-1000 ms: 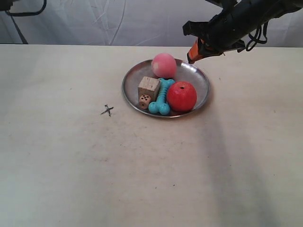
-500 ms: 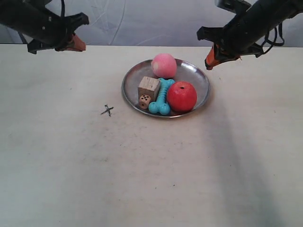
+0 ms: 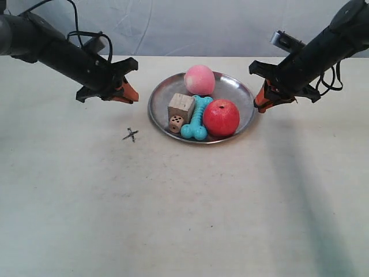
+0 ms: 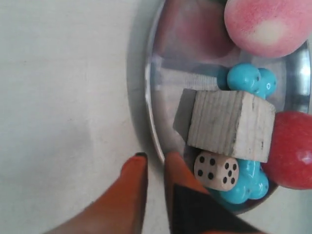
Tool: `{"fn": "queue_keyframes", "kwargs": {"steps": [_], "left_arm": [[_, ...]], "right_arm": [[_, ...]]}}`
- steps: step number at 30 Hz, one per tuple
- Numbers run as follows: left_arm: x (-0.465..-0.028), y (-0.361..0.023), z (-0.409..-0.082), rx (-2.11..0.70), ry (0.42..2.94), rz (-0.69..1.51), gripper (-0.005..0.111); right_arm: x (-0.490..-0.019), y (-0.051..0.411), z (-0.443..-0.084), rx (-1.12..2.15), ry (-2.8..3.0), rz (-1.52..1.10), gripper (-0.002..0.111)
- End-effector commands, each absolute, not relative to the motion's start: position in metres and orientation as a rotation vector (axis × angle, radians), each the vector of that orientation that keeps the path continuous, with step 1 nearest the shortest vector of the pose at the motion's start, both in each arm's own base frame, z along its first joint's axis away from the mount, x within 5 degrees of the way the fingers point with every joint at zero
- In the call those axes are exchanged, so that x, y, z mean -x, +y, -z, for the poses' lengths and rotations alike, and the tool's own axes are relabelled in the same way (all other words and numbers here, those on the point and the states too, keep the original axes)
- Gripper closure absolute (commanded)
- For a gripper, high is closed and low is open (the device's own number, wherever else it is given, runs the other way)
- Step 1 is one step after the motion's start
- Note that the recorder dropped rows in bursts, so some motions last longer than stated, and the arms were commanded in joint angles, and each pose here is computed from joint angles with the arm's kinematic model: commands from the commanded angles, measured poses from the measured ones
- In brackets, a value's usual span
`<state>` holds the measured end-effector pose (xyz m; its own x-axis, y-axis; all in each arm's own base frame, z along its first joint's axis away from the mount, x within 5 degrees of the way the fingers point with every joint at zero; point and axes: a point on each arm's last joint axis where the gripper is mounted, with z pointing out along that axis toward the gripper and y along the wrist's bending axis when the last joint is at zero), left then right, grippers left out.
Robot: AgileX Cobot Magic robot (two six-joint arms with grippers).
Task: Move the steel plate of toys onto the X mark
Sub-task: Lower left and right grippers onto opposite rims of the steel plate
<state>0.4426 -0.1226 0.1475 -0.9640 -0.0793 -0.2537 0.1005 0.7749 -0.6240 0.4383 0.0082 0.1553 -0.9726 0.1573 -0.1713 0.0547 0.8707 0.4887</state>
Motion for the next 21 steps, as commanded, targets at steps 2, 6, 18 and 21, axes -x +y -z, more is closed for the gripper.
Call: {"fn": "queue_keyframes", "kwargs": {"steps": [2,6,18,21], "left_arm": [[-0.448,-0.127,-0.134,0.023,2.683,0.983,0.068],[-0.449,-0.130,-0.124,0.060,2.690,1.011,0.063],[-0.453,-0.142,-0.105,0.149,2.681,1.059,0.064],[-0.451,-0.147,-0.098,0.130,2.704,1.055,0.064]], "right_arm": [[-0.446,0.004,-0.152,-0.212,2.775,-0.695,0.059],[-0.451,0.002,-0.153,-0.244,2.725,-0.653,0.058],[-0.460,-0.003,-0.148,-0.310,2.646,-0.596,0.070],[-0.461,-0.003,-0.139,-0.322,2.663,-0.598,0.082]]}}
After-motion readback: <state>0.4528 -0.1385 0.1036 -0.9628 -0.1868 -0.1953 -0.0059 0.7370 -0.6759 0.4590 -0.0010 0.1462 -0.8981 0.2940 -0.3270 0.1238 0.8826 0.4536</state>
